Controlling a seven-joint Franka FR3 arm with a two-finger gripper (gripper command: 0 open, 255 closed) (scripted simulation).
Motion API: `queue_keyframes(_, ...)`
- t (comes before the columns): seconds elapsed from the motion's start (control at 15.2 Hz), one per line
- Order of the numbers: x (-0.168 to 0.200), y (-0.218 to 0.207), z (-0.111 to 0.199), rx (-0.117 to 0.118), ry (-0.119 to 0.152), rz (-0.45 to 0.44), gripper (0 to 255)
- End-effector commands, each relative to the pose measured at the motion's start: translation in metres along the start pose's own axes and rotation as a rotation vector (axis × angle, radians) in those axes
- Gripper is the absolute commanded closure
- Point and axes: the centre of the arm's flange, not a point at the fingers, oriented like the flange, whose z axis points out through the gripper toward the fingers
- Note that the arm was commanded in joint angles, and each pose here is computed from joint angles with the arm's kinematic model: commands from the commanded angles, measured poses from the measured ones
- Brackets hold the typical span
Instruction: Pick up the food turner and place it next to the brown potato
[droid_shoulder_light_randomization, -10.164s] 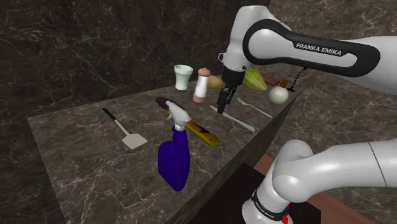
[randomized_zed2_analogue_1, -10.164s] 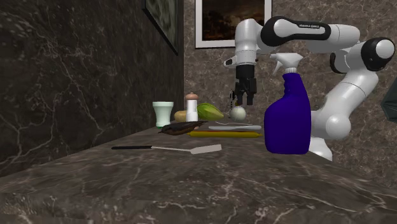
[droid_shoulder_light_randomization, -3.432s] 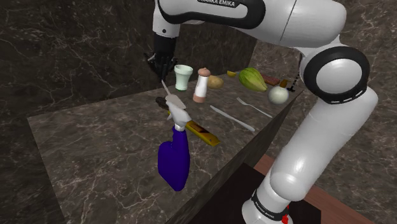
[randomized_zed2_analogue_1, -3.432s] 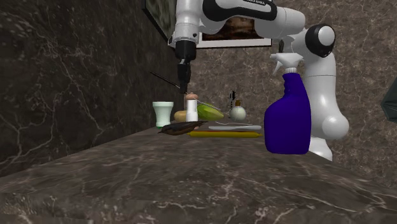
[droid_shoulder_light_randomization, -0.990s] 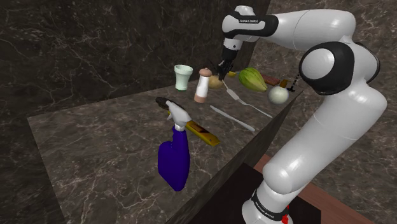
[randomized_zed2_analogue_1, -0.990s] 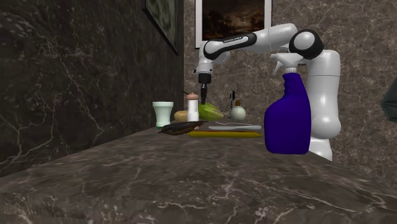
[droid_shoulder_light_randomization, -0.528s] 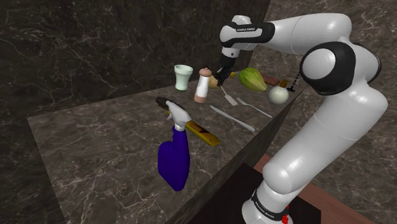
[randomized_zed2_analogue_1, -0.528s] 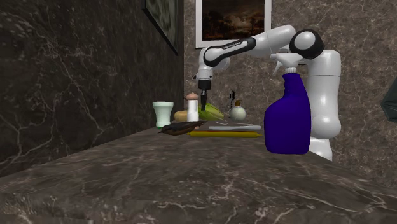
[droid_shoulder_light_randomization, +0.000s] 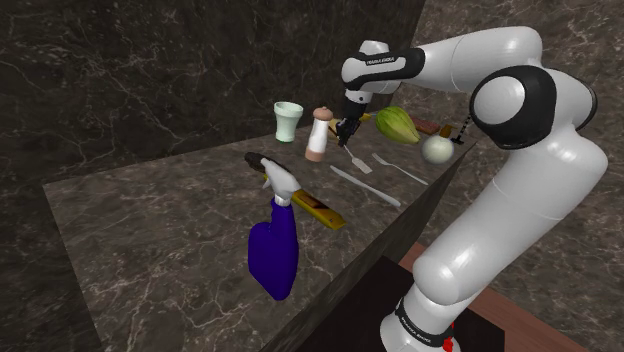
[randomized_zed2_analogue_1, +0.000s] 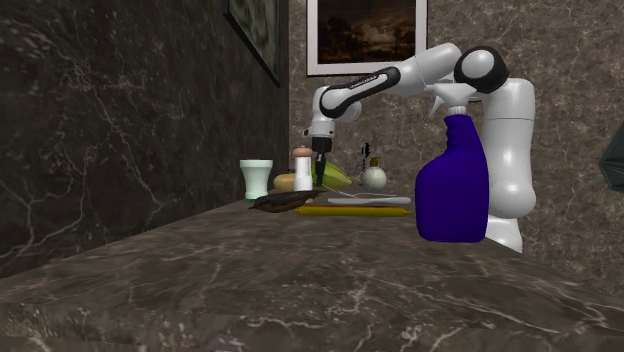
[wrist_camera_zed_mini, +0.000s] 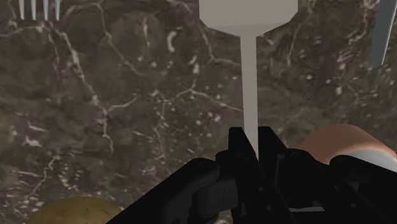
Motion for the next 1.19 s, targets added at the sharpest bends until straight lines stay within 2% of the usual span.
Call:
queue_keyframes(0.0,-0.002,0.000,0.011,0.000,0.000,0.000,255)
queue_keyframes(0.26,-0.004,0.000,0.036,0.000,0.000,0.000,255)
queue_keyframes(0.79,-0.004,0.000,0.036,0.000,0.000,0.000,255)
queue_keyframes(0.86,-0.004,0.000,0.036,0.000,0.000,0.000,0)
queue_keyframes(1.12,-0.004,0.000,0.036,0.000,0.000,0.000,0)
